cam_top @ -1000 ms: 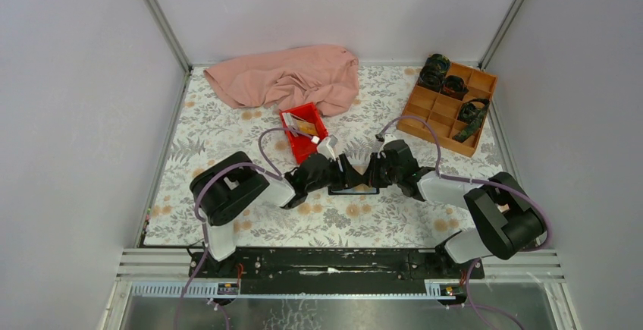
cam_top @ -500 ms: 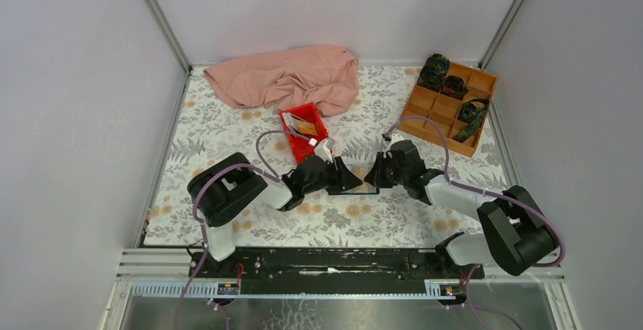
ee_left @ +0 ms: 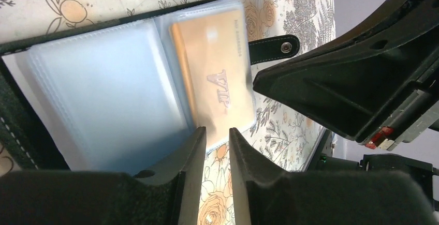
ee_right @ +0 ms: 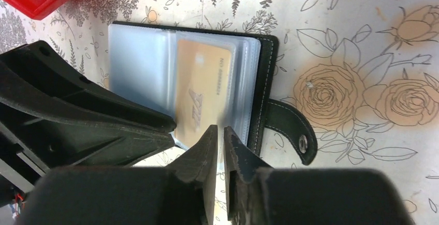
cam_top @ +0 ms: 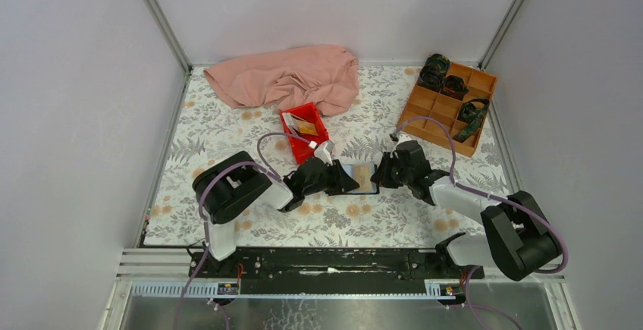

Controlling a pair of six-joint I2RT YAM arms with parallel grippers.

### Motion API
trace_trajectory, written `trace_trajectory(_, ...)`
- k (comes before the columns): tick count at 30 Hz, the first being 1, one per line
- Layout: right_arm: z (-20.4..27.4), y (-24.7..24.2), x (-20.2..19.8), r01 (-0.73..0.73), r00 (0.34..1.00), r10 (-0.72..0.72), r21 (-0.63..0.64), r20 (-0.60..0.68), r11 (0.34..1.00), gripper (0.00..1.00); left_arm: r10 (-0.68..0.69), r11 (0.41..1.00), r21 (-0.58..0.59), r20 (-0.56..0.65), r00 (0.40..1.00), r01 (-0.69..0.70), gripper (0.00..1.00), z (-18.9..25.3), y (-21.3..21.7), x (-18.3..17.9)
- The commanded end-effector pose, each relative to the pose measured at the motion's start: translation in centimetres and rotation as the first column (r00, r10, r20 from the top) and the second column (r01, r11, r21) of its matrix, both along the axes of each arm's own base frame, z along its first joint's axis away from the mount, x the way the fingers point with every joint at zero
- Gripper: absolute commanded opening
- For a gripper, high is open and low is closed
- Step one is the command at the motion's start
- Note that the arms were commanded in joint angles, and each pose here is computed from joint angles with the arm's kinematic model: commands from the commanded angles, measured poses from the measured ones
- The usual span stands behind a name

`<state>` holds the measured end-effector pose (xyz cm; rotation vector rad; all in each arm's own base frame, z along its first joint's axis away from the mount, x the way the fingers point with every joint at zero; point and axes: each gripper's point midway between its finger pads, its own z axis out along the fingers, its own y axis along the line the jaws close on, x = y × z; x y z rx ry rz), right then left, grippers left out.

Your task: Take the credit cards out of the card holder

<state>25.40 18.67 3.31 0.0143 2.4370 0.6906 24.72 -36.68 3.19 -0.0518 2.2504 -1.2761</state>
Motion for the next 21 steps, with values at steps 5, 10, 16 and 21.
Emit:
trace_trajectory(5,0.1,-0.5,0.5,0.025,1.000,-0.026,0.018,0.009,1.000,0.27,0.003,1.000,-0.014,0.021,1.000,-0.002,0.25,0.0,0.0,0.5)
trace_trajectory(10,-0.1,0.0,0.2,0.003,1.000,-0.003,0.039,-0.001,0.999,0.28,-0.003,1.000,-0.011,0.019,1.000,0.003,0.24,0.0,-0.1,0.5)
trace_trajectory(16,0.7,0.3,0.2,-0.013,1.000,0.012,0.054,0.018,0.998,0.29,-0.017,1.000,-0.015,0.012,1.000,0.017,0.23,-0.3,-0.4,0.4)
trace_trajectory(21,0.7,0.8,0.0,-0.038,0.999,0.037,0.075,0.012,0.997,0.29,-0.020,1.000,-0.018,0.009,1.000,0.021,0.23,-0.4,-0.4,0.3)
